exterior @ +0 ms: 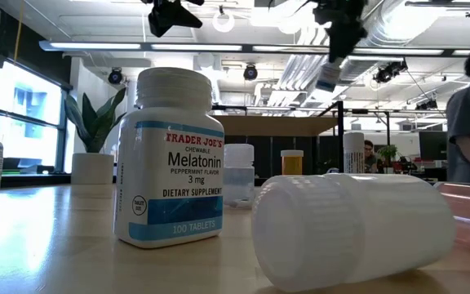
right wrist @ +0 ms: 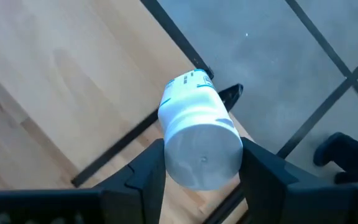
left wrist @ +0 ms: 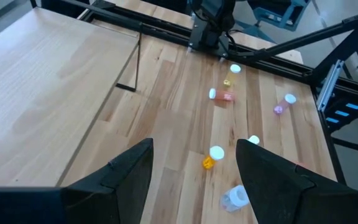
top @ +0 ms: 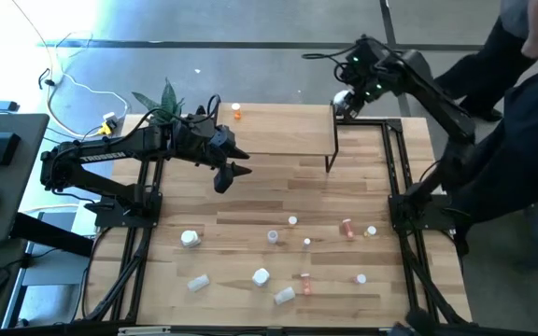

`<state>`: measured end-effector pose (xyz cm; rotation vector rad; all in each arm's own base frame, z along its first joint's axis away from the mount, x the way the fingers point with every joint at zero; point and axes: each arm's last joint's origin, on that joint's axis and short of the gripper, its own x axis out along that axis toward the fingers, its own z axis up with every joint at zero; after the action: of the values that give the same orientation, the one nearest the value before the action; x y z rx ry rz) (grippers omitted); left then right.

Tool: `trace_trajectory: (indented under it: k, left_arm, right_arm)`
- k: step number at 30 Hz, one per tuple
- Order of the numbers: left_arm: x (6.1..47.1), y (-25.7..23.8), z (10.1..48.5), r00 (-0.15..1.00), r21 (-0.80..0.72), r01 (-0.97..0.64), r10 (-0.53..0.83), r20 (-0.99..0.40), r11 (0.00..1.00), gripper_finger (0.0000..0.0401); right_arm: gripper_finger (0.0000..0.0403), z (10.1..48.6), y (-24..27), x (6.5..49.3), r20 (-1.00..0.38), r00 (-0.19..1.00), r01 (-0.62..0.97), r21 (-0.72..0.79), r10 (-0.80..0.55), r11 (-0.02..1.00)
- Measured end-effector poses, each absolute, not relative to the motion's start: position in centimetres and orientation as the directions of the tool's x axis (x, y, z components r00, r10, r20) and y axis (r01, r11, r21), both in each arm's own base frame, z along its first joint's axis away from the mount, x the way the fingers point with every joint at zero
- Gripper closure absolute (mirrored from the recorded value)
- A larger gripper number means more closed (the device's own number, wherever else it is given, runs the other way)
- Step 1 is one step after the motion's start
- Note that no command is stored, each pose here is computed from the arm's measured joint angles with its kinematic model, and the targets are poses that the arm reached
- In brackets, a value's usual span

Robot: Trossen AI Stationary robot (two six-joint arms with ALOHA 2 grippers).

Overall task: Pick and place medicine bottles onto shelf by color
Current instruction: Put the top right white supplement bottle on the shelf

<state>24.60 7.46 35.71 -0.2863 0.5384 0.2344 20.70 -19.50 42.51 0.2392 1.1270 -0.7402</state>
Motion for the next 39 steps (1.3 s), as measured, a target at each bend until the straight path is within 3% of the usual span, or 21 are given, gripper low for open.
trace_trajectory:
  k: [22,39]
  left_arm:
    - [24.6,7.5,35.7,0.834,-0.206,-0.292,0.143,-0.534,0.934,0.0183]
    - [24.6,7.5,35.7,0.833,-0.206,-0.292,0.142,-0.534,0.934,0.0183]
  right_arm:
    - [0.0247,37.1,-24.1,26.4,-0.968,0.189,0.567,-0.032,-0.168,0.823]
    - [0.0239,35.7,-24.7,27.1,-0.978,0.158,0.551,-0.024,-0.133,0.834]
